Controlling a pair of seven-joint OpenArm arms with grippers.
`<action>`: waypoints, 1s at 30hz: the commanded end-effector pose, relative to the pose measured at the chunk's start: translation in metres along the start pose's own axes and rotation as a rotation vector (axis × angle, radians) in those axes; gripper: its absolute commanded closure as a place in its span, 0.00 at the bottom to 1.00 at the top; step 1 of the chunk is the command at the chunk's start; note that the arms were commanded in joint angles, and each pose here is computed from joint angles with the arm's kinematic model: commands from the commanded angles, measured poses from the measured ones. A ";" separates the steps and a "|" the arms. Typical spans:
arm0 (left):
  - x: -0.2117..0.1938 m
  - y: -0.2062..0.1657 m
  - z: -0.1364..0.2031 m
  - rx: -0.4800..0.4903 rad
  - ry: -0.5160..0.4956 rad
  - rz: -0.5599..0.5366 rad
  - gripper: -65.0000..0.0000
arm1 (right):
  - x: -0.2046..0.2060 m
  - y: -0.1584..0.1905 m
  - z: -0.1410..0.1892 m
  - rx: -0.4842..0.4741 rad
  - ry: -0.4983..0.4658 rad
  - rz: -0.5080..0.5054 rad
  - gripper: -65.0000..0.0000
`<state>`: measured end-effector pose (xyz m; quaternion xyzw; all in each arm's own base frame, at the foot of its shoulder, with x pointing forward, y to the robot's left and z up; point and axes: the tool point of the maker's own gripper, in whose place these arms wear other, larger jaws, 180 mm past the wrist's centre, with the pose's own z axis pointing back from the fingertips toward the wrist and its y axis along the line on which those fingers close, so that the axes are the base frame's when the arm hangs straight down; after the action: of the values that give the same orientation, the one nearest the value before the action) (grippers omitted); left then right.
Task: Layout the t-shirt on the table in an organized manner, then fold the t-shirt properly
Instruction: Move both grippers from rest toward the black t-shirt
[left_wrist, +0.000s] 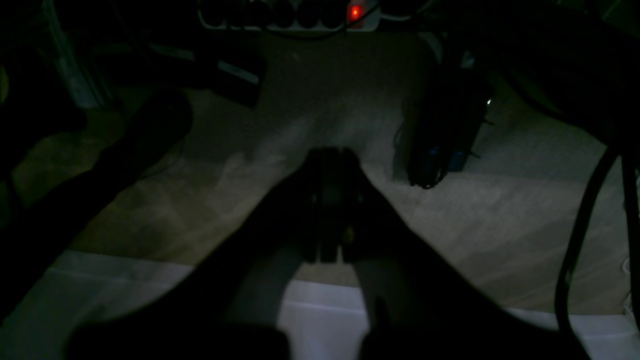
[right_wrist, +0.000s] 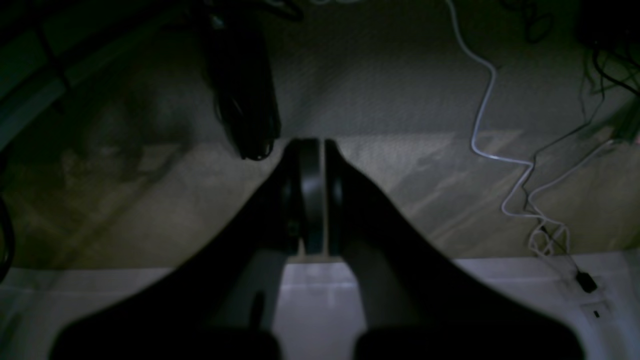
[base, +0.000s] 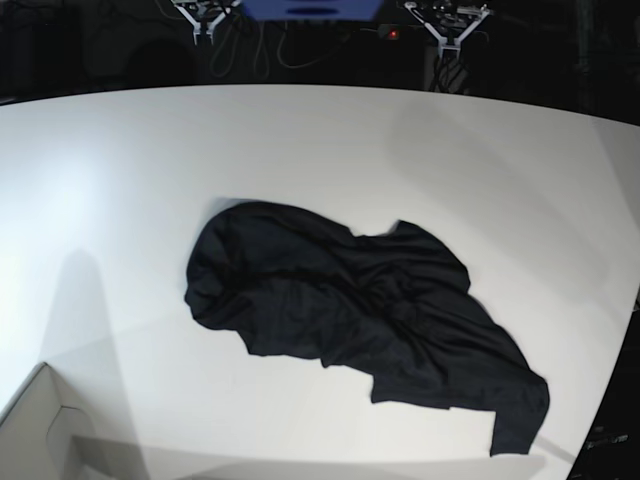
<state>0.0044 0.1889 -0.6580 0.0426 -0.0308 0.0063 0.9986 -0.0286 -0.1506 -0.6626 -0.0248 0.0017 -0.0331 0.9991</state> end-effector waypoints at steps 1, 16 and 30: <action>-0.003 0.005 0.000 0.012 0.003 -0.001 1.00 | -0.001 0.000 0.000 0.005 -0.001 -0.003 1.00; -0.003 0.005 0.000 0.011 0.003 -0.003 1.00 | -0.004 -0.001 0.000 0.003 0.002 -0.002 1.00; -0.023 0.008 0.002 0.016 0.033 -0.011 1.00 | -0.025 -0.015 0.002 -0.017 0.031 0.005 1.00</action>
<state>-0.0105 0.1890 -0.6578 0.0427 -0.0215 0.0036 0.9989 -0.0424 -0.1562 -0.6613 -0.0284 0.0069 -0.0299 0.9991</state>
